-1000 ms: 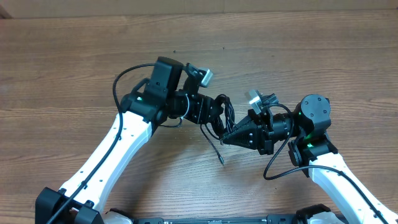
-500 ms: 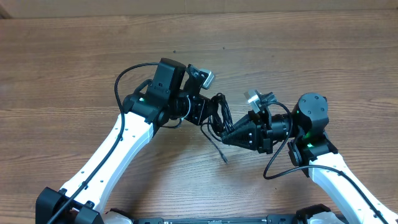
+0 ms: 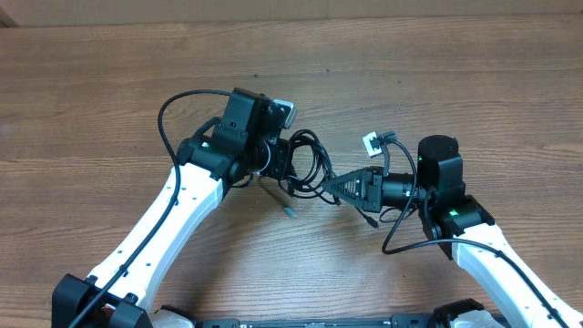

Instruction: Untangle cables

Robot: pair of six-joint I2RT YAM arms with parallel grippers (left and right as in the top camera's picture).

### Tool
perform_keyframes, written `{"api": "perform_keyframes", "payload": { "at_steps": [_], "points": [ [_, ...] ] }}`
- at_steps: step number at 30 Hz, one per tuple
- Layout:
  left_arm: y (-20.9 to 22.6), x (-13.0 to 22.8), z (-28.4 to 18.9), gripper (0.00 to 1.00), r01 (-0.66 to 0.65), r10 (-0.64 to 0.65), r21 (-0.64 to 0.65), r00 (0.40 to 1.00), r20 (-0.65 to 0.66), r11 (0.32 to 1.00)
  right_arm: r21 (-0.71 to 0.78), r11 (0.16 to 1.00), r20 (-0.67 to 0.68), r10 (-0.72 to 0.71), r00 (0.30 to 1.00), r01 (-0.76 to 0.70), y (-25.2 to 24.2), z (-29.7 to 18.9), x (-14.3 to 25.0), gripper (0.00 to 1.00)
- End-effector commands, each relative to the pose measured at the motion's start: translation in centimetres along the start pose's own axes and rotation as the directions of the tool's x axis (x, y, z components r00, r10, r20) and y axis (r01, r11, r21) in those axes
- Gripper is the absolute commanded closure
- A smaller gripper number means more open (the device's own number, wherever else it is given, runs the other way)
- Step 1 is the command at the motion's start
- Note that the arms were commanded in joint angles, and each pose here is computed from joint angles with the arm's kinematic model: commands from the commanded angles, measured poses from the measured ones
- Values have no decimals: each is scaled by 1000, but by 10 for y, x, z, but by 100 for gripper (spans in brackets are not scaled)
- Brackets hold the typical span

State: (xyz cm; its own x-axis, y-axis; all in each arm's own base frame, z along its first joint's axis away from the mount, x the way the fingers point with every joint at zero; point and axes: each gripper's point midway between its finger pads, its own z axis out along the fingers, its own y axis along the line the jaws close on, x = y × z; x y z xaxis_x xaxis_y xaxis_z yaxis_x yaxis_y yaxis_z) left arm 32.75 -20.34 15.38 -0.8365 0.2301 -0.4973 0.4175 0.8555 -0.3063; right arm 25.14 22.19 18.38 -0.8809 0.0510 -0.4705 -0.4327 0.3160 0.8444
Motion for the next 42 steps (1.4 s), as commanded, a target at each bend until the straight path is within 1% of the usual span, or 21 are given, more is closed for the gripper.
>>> {"api": "perform_keyframes", "payload": {
  "at_steps": [1,2,6,14,18,19,21,23,26,28,29,30,31,32,33,35,38,42],
  "points": [
    [5,-10,-11,96,-23,25,-55,999,38,998,257,964,139,30,990,-65,-44,-8,-20,91],
    [8,-9,-11,96,-21,24,-73,999,35,997,311,945,159,55,986,-103,-55,-11,-19,91],
    [13,-7,-11,96,-19,22,-99,999,29,995,432,879,220,114,969,-202,-82,-22,-16,91],
    [14,-7,-11,96,-19,22,-105,999,27,994,576,762,295,145,945,-296,-114,-42,-9,91],
    [19,-6,-12,96,-16,20,-133,1000,24,991,656,626,401,183,898,-421,-137,-64,-3,91],
    [22,-4,-12,96,-15,18,-150,1000,20,989,683,549,455,196,869,-481,-147,-76,3,91],
    [25,-2,-13,96,-13,16,-168,1000,13,986,703,465,508,200,838,-537,-157,-90,9,90],
    [26,-2,-13,96,-13,16,-172,1000,11,985,706,434,527,205,825,-559,-160,-94,13,89],
    [26,-3,-13,96,-14,16,-174,1000,14,985,697,462,508,222,832,-549,-156,-88,13,75],
    [27,-4,-13,96,-14,17,-180,1000,18,984,697,518,451,219,865,-495,-151,-79,12,65],
    [28,-4,-13,96,-14,18,-183,1000,22,983,698,556,411,207,888,-452,-147,-74,10,54],
    [28,-6,-13,96,-13,18,-186,999,26,982,695,601,358,187,915,-394,-142,-67,9,40],
    [28,-6,-13,96,-11,16,-186,999,29,982,689,637,312,171,935,-346,-137,-62,9,36],
    [28,-7,-13,96,-9,16,-186,999,32,983,676,677,255,154,955,-290,-131,-56,11,29],
    [29,-8,-14,96,2,5,-190,999,37,982,666,699,224,148,963,-262,-128,-52,13,25],
    [35,-9,-15,96,60,-49,-222,997,56,973,648,725,184,146,972,-232,-124,-48,16,21],
    [43,-10,-17,96,199,-178,-259,979,103,945,605,776,128,128,983,-180,-114,-39,19,18],
    [40,-10,-16,96,312,-289,-231,949,129,922,598,779,143,127,982,-188,-113,-39,15,18]
  ]
}}
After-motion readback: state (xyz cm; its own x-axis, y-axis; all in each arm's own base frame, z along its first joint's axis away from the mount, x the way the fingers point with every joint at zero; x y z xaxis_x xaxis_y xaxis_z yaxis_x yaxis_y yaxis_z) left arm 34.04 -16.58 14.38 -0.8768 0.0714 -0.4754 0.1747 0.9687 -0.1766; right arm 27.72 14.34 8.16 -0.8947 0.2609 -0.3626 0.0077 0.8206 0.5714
